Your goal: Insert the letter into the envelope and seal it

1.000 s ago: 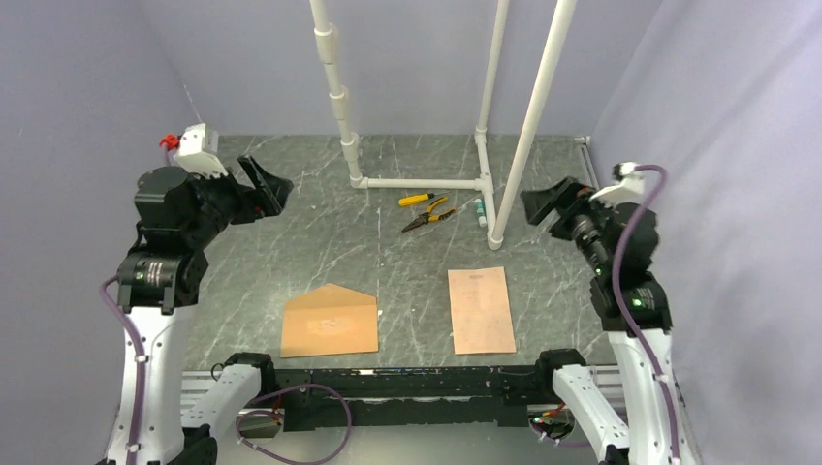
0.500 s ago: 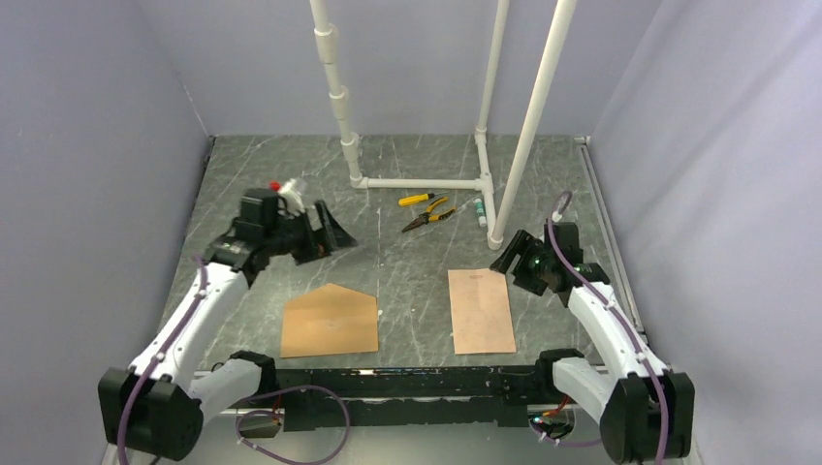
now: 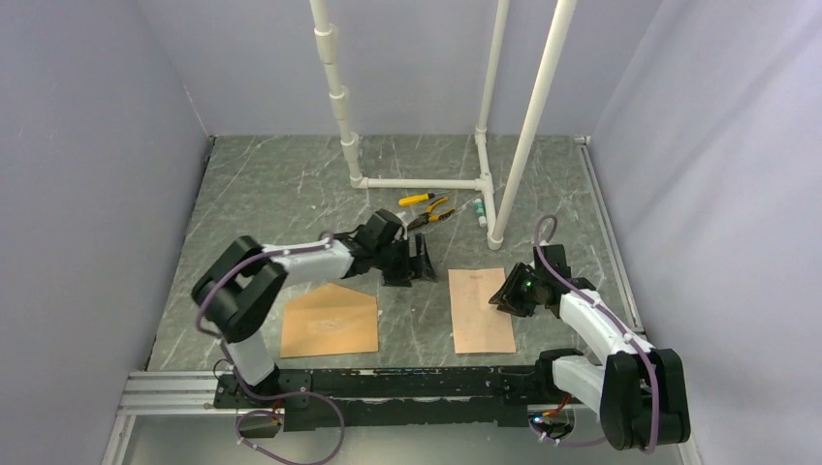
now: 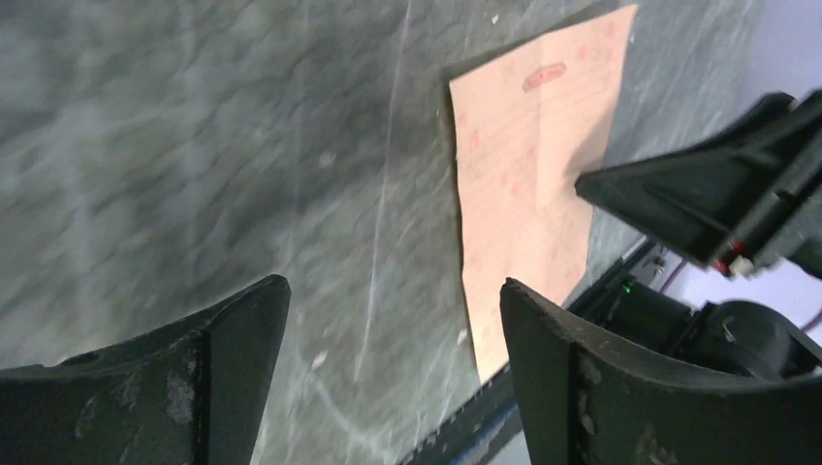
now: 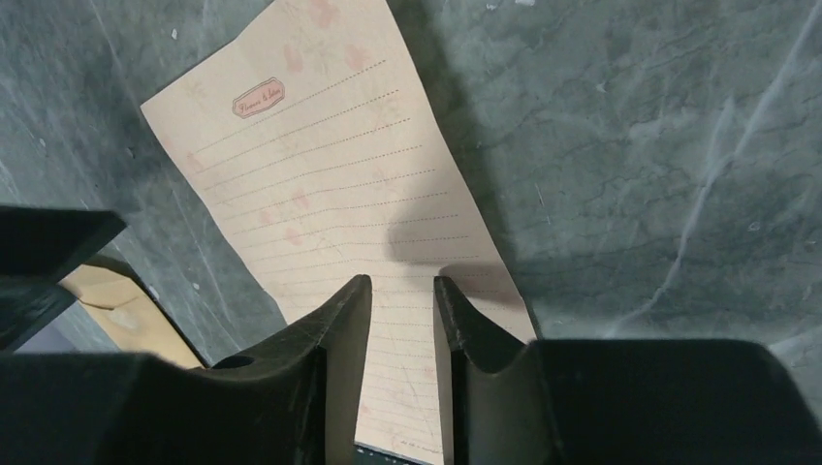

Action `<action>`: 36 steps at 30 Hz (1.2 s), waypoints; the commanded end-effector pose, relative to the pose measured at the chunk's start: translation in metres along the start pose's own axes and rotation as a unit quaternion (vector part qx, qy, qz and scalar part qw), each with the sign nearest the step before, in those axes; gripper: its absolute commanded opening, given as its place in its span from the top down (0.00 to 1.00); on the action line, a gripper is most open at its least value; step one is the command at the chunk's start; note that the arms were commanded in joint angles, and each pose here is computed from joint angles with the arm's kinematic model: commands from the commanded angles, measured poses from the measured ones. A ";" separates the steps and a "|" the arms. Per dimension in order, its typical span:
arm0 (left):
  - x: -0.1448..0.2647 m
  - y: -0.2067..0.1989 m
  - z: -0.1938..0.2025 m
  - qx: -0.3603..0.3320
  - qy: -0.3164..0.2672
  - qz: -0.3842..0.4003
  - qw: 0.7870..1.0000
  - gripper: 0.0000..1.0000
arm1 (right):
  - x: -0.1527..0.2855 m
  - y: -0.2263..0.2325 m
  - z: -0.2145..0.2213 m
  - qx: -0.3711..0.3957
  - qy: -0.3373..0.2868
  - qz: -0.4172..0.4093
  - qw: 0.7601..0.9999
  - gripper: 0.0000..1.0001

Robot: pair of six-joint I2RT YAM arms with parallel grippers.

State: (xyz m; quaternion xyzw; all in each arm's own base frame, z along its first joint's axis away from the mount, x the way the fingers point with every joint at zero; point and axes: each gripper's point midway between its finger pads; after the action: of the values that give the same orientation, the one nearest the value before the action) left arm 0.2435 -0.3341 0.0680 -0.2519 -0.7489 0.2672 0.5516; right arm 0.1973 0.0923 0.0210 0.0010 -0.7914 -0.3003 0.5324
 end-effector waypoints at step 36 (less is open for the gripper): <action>-0.022 -0.073 -0.010 -0.018 0.016 0.205 0.978 0.98 | 0.054 0.073 -0.046 0.100 -0.083 -0.125 0.984 0.43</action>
State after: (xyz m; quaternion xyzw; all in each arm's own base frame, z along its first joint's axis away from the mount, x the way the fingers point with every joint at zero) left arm 0.2378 -0.4122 0.0326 -0.3261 -0.6675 0.3787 0.5519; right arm 0.2031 0.1028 0.0450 0.0496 -0.8062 -0.3084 0.5025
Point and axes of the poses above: each gripper's point midway between its finger pads, its own x axis back along the fingers, its own y axis along the line the jaws close on, z = x × y, and after that the axes turned 4 degrees about x, right-handed
